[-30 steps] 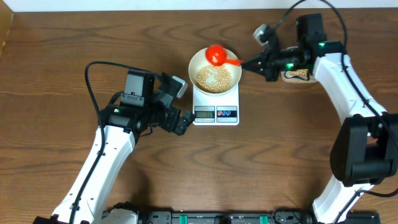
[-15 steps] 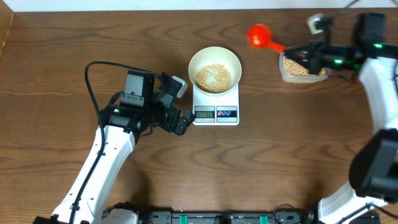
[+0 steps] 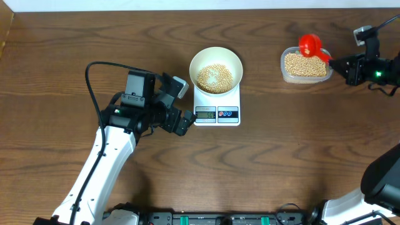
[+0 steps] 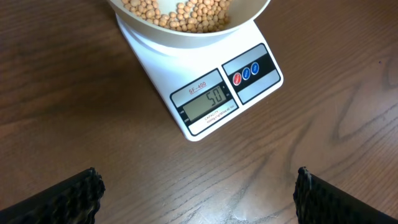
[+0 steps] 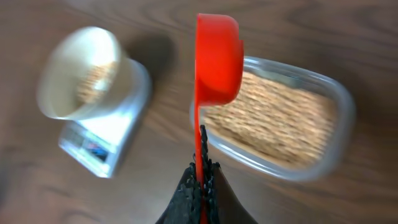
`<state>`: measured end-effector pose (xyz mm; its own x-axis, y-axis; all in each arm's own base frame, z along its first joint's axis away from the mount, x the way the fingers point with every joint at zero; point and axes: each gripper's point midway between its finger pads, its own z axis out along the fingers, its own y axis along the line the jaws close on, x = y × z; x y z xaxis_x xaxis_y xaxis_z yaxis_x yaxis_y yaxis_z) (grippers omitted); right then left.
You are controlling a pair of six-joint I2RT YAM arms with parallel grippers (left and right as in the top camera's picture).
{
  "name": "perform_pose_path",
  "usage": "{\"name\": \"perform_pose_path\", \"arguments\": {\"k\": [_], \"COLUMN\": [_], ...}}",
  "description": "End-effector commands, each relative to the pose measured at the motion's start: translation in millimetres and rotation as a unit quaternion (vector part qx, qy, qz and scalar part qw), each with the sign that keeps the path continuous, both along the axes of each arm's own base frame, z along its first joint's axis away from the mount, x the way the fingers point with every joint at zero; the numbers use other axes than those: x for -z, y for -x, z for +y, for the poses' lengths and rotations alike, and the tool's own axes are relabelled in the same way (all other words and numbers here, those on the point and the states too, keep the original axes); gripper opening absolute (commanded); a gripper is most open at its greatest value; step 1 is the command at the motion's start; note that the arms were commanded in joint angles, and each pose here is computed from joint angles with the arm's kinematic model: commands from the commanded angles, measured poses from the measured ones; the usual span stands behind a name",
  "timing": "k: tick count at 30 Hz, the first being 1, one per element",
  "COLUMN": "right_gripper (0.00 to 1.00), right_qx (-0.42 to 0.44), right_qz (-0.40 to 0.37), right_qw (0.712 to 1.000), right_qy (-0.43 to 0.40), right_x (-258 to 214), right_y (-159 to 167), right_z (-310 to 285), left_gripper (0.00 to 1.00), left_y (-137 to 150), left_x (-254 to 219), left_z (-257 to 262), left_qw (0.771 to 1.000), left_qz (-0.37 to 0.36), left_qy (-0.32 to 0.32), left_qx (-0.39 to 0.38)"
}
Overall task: Scoop item into bowl and weigh 50g on scale
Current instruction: 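Carry the scoop with the right gripper to the soybean tub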
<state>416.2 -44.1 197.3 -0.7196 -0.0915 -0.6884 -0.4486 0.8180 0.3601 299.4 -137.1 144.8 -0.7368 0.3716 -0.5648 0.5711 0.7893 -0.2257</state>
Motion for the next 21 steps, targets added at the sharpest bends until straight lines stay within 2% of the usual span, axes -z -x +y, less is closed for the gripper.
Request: {"name": "perform_pose_path", "arguments": {"k": [1, 7, 13, 21], "right_gripper": [0.01, 0.01, 0.01, 0.01], "right_qx": [0.036, 0.047, -0.005, -0.028], "right_qz": [0.012, 0.031, 0.024, 0.043], "right_qw": [0.992, 0.974, 0.954, 0.909], "right_qy": [0.121, 0.22, 0.299, 0.415], "right_x": [13, 26, 31, 36], "right_y": [-4, -7, -12, -13], "right_z": [-33, -49, -34, -24], "left_gripper": [1.0, 1.0, 1.0, 1.0], "left_y": [0, 0, 0, 0], "left_x": [2, 2, 2, 2], "left_z": [1, 1, 1, 1], "left_qw": [1.0, 1.0, 1.0, 1.0], "left_qz": [0.001, 0.001, 0.001, 0.001], "left_qy": [-0.004, -0.004, -0.004, -0.004], "left_qx": [0.001, 0.001, 0.001, 0.001]}}
